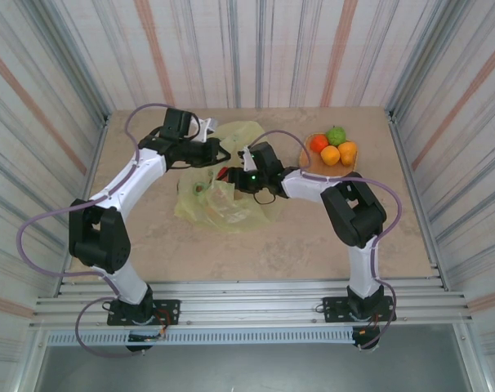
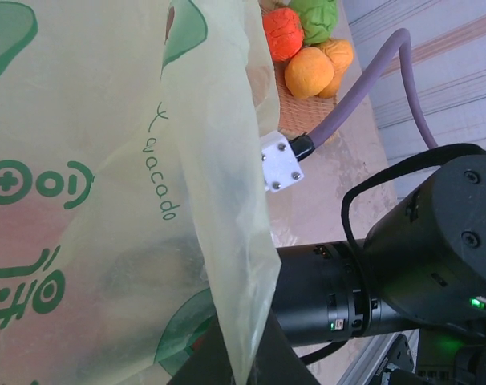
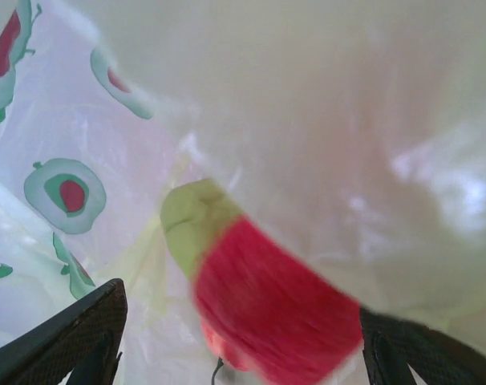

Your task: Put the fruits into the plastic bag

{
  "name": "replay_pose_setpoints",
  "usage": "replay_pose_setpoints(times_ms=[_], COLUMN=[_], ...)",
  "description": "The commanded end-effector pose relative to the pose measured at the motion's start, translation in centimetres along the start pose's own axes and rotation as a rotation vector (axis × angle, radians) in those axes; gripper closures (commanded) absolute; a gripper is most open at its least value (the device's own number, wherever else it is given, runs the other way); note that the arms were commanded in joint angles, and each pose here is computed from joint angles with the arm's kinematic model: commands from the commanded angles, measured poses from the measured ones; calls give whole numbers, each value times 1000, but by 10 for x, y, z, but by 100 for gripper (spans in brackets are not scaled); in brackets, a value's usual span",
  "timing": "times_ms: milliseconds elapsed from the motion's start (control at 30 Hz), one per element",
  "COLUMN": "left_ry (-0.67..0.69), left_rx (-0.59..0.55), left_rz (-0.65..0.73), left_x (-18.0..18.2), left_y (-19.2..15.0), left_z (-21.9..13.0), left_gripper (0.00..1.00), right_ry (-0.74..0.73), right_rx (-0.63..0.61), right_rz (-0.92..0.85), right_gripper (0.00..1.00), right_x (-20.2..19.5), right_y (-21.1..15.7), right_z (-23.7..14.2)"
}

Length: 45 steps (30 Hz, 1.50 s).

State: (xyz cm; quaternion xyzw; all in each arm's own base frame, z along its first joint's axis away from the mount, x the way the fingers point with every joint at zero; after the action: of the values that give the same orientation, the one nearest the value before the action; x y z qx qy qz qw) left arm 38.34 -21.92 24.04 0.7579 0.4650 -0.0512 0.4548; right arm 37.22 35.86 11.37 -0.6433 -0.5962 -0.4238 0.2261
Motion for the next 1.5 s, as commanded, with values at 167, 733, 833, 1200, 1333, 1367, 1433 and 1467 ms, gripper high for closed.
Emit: replay_pose_setpoints(times_ms=[167, 733, 833, 1200, 1333, 1367, 1433, 1467], left_ry=[8, 55, 58, 58, 56, 55, 54, 53], left_rx=[-14, -10, -8, 1, -1, -3, -7, -8], left_rz=[-19, 29, 33, 19, 14, 15, 14, 13], left_x=[5, 15, 16, 17, 16, 16, 15, 14], left_y=[1, -3, -3, -4, -4, -3, -2, -2], left_z=[-7, -8, -7, -5, -6, -7, -7, -8], left_gripper=[100, 100, 100, 100, 100, 100, 100, 100], right_ry=[-15, -242, -214, -326, -543, -572, -613, -640], right_rx=[-15, -225, -280, -520, -641, -653, -663, -669], right_rz=[-34, -249, -267, -310, -216, -180, -118, -87], right_gripper=[21, 22, 20, 8, 4, 4, 4, 4], right_x=[7, 7, 16, 12, -35, -47, -69, -81], right_y=[4, 9, 12, 34, 63, 70, 82, 89], right_z=[-34, -142, -171, -254, -284, -290, -295, -298])
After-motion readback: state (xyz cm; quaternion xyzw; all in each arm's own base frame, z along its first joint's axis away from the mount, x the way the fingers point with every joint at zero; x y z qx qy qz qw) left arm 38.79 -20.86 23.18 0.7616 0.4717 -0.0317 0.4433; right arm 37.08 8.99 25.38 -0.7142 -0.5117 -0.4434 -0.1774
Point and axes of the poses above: each hand's point on the last joint's axis, 136 mm out from that joint toward the fingers, its own z axis out along the fingers, its own x axis along the line the jaws close on, y = z × x, the point moved 3 cm from there along -z, back along the fingers, and after that the axes turned 15 degrees about z, right-handed, at the moved point
